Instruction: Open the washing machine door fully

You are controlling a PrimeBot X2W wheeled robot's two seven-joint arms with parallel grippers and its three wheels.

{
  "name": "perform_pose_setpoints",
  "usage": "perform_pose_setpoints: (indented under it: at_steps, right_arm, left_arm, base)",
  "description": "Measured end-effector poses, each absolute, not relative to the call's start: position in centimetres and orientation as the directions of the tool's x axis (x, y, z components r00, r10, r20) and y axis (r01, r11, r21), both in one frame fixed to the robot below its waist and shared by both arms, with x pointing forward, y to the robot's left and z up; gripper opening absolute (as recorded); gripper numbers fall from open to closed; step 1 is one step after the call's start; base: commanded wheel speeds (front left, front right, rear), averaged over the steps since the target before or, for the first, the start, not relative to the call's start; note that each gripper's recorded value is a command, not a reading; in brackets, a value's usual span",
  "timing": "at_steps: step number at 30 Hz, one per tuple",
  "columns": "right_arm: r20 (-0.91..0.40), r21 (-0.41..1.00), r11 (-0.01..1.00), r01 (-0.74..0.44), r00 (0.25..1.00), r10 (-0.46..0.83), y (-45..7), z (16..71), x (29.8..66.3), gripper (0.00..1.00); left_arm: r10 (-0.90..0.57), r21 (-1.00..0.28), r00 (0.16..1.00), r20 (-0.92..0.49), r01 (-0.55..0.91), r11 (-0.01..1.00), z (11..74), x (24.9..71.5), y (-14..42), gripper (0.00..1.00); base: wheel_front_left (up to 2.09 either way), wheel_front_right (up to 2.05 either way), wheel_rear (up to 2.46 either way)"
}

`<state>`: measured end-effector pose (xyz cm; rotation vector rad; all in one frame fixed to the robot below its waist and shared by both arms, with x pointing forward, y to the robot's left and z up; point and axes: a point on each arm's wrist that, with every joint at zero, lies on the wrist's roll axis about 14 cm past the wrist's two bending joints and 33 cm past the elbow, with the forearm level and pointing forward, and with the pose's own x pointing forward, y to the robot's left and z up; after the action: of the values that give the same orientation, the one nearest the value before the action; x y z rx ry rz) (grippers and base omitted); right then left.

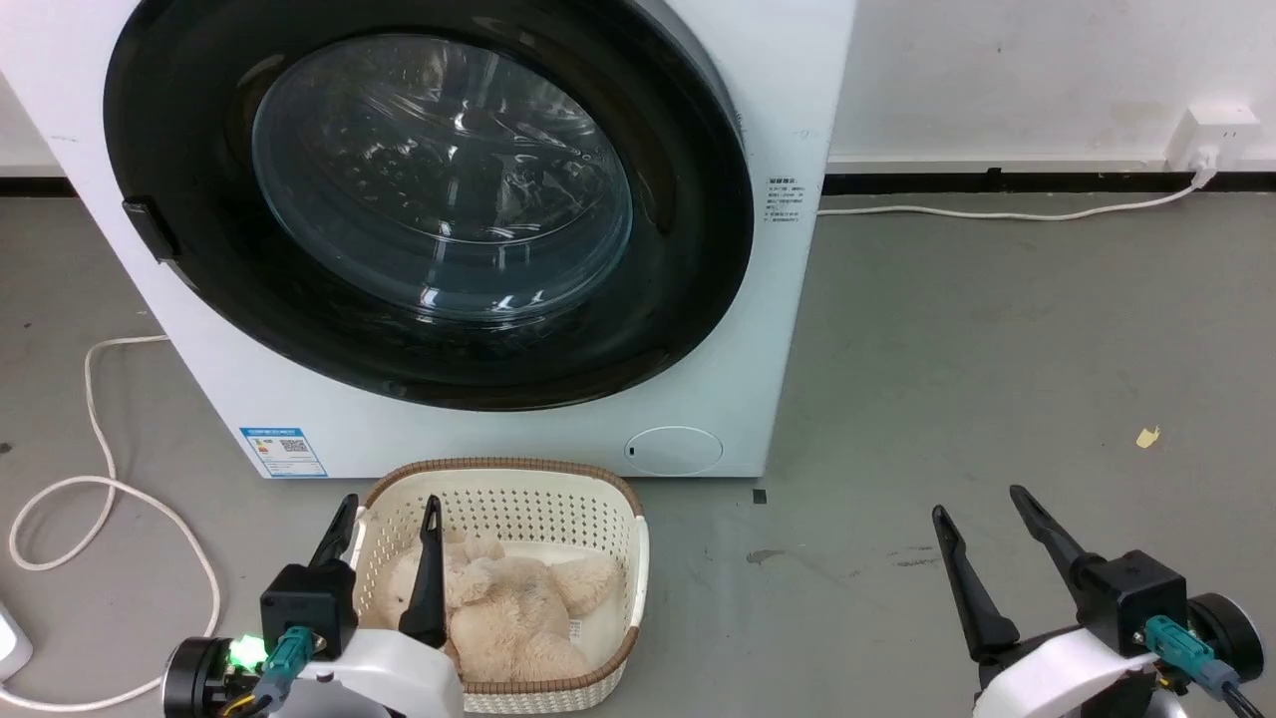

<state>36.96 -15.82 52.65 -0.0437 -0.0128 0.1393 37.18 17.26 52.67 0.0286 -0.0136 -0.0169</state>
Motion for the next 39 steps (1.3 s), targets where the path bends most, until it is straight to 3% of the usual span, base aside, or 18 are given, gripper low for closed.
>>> perform_pose_setpoints:
  at_steps: [7,8,9,10,18,28,36,39]
  right_arm:
    - [0.029,-0.044,0.988,-0.147,0.989,0.148,-15.5,52.8,37.2,1.0]
    - [0.029,-0.044,0.988,-0.147,0.989,0.148,-15.5,52.8,37.2,0.88]
    - [0.031,-0.037,0.988,-0.15,0.988,0.152,-15.4,52.8,37.4,0.32]
    - [0.033,-0.033,0.988,-0.152,0.988,0.153,-15.4,52.8,37.5,0.0]
    - [0.027,-0.023,0.985,-0.169,0.985,0.169,-14.9,52.3,38.3,0.0]
    - [0.074,0.013,0.973,-0.231,0.97,0.229,-14.4,53.9,42.0,0.0]
    - [0.088,0.109,0.959,-0.263,0.963,0.254,-14.0,55.3,45.7,0.0]
    - [0.067,0.209,0.937,-0.281,0.96,0.273,-13.2,55.4,48.3,0.0]
  left_arm:
    - [-0.026,0.026,0.999,0.027,0.025,0.999,52.7,37.2,17.1,1.0]
    - [-0.026,0.026,0.999,0.027,0.025,0.999,52.7,37.2,17.1,1.0]
    - [-0.026,0.024,0.999,0.025,0.026,0.999,52.6,37.2,17.1,1.0]
    - [-0.026,0.02,0.999,0.024,0.025,0.999,52.5,37.2,17.1,1.0]
    - [-0.017,0.015,1.0,0.012,0.017,1.0,51.8,37.4,17.4,1.0]
    - [-0.001,0.002,1.0,0.004,0.001,1.0,51.1,37.9,17.9,1.0]
    - [0.046,-0.017,0.999,0.006,-0.046,0.999,50.8,38.4,19.3,1.0]
    - [0.07,-0.017,0.998,0.007,-0.07,0.997,50.6,38.7,20.1,1.0]
  base:
    - [0.0,0.0,0.0]
    - [0.0,0.0,0.0]
    - [0.0,0.0,0.0]
    - [0.0,0.0,0.0]
    - [0.0,0.0,0.0]
    - [0.0,0.0,0.0]
    - [0.0,0.0,0.0]
    - [0.0,0.0,0.0]
